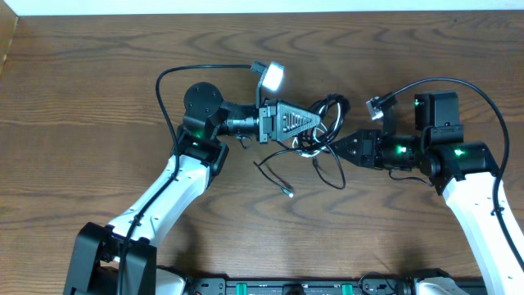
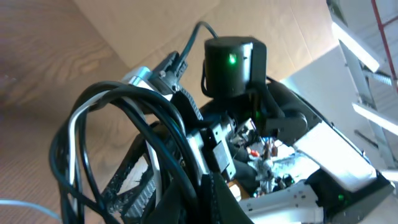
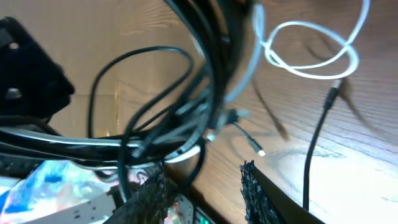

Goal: Untangle cables

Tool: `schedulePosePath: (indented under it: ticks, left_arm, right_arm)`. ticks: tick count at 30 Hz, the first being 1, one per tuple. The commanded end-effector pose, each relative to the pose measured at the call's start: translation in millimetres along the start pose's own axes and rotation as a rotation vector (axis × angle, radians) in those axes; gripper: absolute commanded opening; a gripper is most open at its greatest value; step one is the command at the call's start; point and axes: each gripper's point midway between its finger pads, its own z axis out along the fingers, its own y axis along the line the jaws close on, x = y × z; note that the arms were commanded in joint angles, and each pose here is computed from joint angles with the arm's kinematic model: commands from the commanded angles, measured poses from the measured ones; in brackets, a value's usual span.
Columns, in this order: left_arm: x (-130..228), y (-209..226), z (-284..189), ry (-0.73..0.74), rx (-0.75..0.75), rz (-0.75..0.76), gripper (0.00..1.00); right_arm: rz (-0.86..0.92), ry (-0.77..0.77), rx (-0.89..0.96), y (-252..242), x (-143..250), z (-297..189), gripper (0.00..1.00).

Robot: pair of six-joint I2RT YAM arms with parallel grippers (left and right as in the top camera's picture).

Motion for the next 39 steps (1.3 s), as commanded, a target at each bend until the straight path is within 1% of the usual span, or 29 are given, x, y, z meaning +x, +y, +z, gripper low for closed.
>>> schedulePosePath:
  ticks: [1,5,11,16,19,21,24,25,29,32,36,38,39]
  left_arm:
    - [-11.2,-5.6,-2.3,-0.048,-0.011,-0.014,0.08]
    - [-11.3,-5.6,-2.3,-0.049,-0.010,-0.036,0.08]
    - [-23.3,-4.7,-3.2,-0.114,-0.023,-0.083,0.08]
    - [-25.9,-3.6,-2.7,-0.132,-0.027,-0.120,0.07]
    - [-28.9,-2.8,-1.4,-0.154,-0.029,-0.173,0.08]
    - [-31.6,-6.8,-1.2,-0.165,-0.016,-0.186,0.08]
    - [-38.1,-25.0,-2.3,-0.181,0.040,-0.157,0.08]
    - [-42.8,-42.4,-4.1,-0.195,0.091,-0.115,0.08]
    - [-52.3,-69.7,-9.7,-0.245,0.174,-0.066,0.08]
    - [-53.6,-76.4,-11.3,-0.252,0.197,-0.075,0.08]
    - [-47.4,-77.0,-9.9,-0.215,0.197,-0.068,0.08]
    - [-41.2,-79.8,-9.1,-0.183,0.200,-0.023,0.08]
    - [-35.9,-82.4,-8.7,-0.157,0.203,0.030,0.08]
  right_arm:
    - [0.041,-0.054,0.113,-16.6,-7.1,-2.2,0.38]
    - [0.067,-0.073,0.116,-16.6,-11.5,-2.5,0.38]
    - [0.093,-0.083,0.108,-15.6,-13.8,-2.2,0.41]
    - [0.105,-0.097,0.073,-4.3,-18.6,3.8,0.42]
    - [0.098,-0.114,0.043,7.3,-23.6,9.1,0.42]
    - [0.110,-0.131,0.054,8.9,-26.6,13.0,0.43]
    - [0.145,-0.157,0.122,-1.9,-29.4,18.9,0.44]
    - [0.147,-0.140,0.131,-3.8,-27.1,25.0,0.44]
    - [0.131,-0.104,0.110,1.5,-23.7,40.5,0.44]
    - [0.107,-0.146,0.135,-2.6,-34.4,45.4,0.44]
    - [0.085,-0.221,0.201,-16.1,-49.6,38.0,0.43]
    - [0.032,-0.230,0.201,-18.3,-54.9,33.6,0.42]
    - [0.008,-0.231,0.198,-20.1,-57.2,30.4,0.41]
